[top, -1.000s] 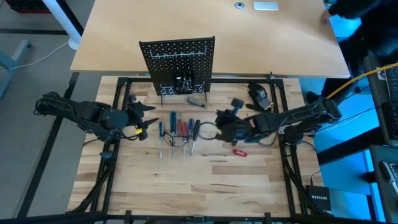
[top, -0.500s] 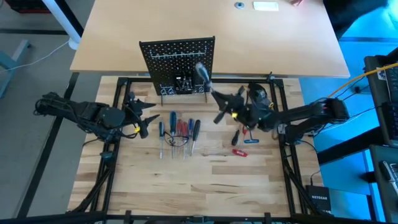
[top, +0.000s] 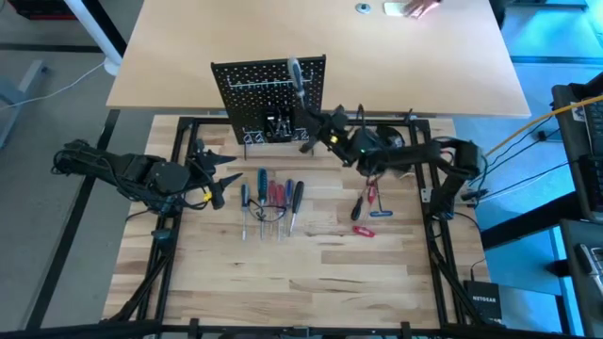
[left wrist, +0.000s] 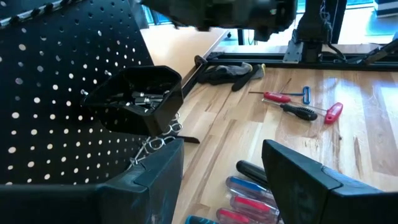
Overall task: Hang tools onto peg board
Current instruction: Hang the black and grey screwdriver on the peg board, then hang the black ratcheting screwdriver on the peg board
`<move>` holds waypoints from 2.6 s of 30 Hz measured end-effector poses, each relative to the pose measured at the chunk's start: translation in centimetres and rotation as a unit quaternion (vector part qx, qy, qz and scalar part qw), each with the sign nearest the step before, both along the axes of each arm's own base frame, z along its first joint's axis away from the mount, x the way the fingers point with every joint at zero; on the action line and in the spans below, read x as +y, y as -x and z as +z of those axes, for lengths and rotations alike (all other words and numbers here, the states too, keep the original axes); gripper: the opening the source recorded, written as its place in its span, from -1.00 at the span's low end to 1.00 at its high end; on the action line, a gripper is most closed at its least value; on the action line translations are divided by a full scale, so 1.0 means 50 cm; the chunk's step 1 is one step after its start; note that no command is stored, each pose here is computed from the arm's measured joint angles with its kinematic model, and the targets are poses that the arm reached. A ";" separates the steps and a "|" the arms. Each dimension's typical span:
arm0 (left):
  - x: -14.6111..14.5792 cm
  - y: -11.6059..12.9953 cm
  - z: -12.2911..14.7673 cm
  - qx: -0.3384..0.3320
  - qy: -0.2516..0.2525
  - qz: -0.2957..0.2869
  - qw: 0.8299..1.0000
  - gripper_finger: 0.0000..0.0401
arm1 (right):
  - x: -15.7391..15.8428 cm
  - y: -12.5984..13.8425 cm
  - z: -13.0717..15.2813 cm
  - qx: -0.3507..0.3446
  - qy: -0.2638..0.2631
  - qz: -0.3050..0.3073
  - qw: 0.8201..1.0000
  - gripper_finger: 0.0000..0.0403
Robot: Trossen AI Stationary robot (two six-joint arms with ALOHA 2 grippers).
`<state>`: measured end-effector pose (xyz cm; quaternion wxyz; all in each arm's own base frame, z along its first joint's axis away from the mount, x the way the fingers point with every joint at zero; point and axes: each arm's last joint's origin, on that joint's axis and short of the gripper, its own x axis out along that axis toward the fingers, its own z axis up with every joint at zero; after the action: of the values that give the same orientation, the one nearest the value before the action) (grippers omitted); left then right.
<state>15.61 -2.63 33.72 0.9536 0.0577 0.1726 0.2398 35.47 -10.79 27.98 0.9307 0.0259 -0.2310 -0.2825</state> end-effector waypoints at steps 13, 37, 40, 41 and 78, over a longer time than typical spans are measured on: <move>0.000 0.002 -0.004 0.007 0.005 0.002 1.000 0.04 | -0.056 -0.018 -0.020 -0.011 -0.022 -0.047 0.999 -0.91; 0.001 0.002 -0.004 0.005 0.007 0.004 1.000 0.04 | -0.069 -0.034 -0.073 0.052 -0.030 -0.086 0.995 -0.66; 0.001 0.002 -0.004 0.004 0.010 0.005 1.000 0.04 | -0.069 -0.032 -0.067 0.047 -0.031 -0.092 0.994 -0.53; 0.001 0.002 -0.004 0.004 0.010 0.005 1.000 0.04 | -0.069 -0.032 -0.068 0.048 -0.031 -0.094 0.994 -0.48; -0.001 0.002 -0.008 0.008 0.028 -0.007 1.000 0.04 | 0.165 -0.028 0.019 0.177 0.071 -0.218 0.957 -0.22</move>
<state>15.51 -2.67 33.34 0.9551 0.0338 0.1863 0.2280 36.86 -2.53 28.93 0.8722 -0.1412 -0.0817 -0.4612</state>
